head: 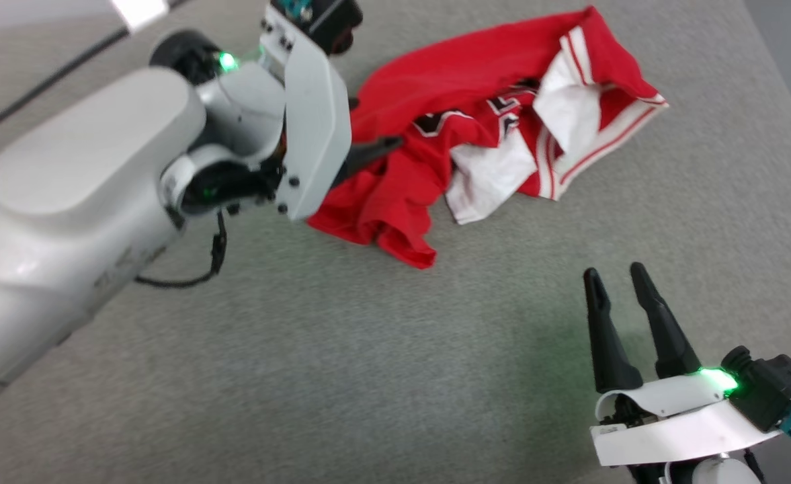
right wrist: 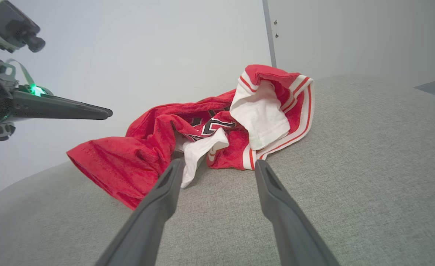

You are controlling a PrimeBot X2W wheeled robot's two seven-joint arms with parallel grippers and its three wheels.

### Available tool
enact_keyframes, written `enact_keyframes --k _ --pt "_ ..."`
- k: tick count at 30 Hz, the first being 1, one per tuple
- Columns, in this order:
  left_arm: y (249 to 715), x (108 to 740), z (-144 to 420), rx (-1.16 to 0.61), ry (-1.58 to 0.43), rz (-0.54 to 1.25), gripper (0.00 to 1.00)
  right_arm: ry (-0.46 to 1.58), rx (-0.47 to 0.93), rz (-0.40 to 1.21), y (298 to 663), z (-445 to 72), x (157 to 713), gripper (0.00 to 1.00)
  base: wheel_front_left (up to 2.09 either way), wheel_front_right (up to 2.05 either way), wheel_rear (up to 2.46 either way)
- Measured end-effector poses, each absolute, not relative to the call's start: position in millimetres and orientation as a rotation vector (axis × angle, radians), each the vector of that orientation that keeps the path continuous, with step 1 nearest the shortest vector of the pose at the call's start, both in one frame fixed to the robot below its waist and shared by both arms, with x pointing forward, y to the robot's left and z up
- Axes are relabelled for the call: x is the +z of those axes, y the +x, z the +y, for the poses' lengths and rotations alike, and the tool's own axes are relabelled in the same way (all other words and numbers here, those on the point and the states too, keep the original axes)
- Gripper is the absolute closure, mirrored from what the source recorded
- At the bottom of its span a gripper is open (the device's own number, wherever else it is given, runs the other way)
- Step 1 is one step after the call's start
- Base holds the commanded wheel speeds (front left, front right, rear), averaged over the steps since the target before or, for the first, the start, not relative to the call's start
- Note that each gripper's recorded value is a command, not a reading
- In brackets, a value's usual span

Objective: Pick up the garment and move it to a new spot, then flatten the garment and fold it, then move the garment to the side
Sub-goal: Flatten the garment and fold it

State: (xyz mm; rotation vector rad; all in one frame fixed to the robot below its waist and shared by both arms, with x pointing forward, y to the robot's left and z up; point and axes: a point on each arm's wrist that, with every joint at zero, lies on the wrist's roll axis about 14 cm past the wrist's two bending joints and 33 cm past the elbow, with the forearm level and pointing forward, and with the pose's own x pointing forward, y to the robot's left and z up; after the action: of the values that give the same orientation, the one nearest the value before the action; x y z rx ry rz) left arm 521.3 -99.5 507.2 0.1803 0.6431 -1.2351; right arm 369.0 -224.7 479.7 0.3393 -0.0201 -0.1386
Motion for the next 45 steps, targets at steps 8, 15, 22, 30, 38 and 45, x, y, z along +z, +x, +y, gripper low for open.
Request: enact_keyframes --k 8,15,22,30,38,45 --pt "542 456 -117 -1.210 0.229 0.780 0.00 0.352 -0.185 0.008 364 -233 472 0.00 0.00 0.00 0.00" --pt "535 405 -118 -1.208 0.210 0.881 1.00 0.345 -0.216 0.026 362 -241 467 0.00 0.00 0.00 0.00" --pt "534 409 -105 -1.189 0.156 0.895 1.00 0.334 -0.173 0.007 374 -233 471 0.00 0.00 0.00 0.00" --pt "531 429 -61 -1.144 0.129 0.913 1.00 0.330 -0.117 -0.010 387 -220 474 0.00 0.00 0.00 0.00" --pt "477 416 15 -1.118 0.166 1.120 1.00 0.331 -0.067 -0.032 393 -207 480 0.00 0.00 0.00 0.00" --pt "389 413 63 -1.197 0.117 1.420 1.00 0.342 -0.045 -0.043 395 -201 484 0.00 0.00 0.00 0.00"
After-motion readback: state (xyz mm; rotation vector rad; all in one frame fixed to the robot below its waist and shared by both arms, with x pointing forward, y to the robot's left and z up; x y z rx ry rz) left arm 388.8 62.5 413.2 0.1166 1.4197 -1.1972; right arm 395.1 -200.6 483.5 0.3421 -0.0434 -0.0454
